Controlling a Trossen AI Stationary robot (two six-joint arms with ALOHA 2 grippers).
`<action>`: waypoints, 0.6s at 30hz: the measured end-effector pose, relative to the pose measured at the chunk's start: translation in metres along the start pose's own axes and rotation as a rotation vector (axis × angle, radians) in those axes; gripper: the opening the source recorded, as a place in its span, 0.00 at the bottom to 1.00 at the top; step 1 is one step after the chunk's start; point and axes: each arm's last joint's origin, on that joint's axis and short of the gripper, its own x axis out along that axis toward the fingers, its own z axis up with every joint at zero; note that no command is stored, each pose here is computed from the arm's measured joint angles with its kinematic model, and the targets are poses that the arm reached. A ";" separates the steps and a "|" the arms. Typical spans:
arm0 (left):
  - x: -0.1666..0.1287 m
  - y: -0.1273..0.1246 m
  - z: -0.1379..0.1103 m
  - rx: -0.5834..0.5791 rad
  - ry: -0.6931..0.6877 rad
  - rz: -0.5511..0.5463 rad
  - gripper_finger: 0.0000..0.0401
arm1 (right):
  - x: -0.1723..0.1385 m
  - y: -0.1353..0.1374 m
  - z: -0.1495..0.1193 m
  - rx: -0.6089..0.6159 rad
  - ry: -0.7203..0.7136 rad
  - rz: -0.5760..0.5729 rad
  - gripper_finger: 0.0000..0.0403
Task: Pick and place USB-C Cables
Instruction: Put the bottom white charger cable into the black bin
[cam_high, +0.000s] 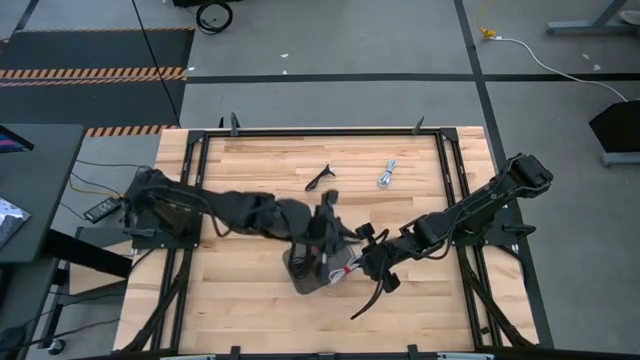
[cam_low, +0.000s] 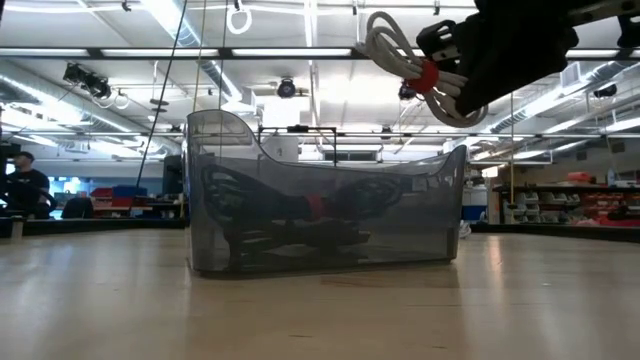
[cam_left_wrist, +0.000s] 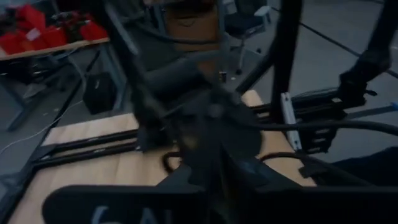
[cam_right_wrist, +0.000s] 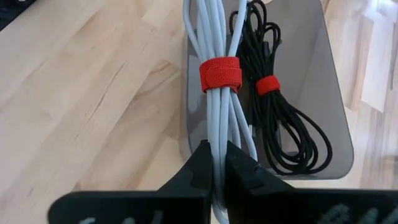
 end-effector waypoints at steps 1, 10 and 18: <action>-0.004 0.004 0.001 0.001 0.009 0.007 0.08 | 0.000 0.000 0.000 0.001 -0.005 -0.001 0.04; -0.043 0.047 0.018 -0.044 -0.090 0.065 0.03 | 0.000 0.000 0.002 0.005 -0.021 -0.003 0.04; -0.073 0.047 -0.030 -0.115 -0.279 0.054 0.03 | 0.000 0.000 0.001 0.011 -0.012 -0.002 0.04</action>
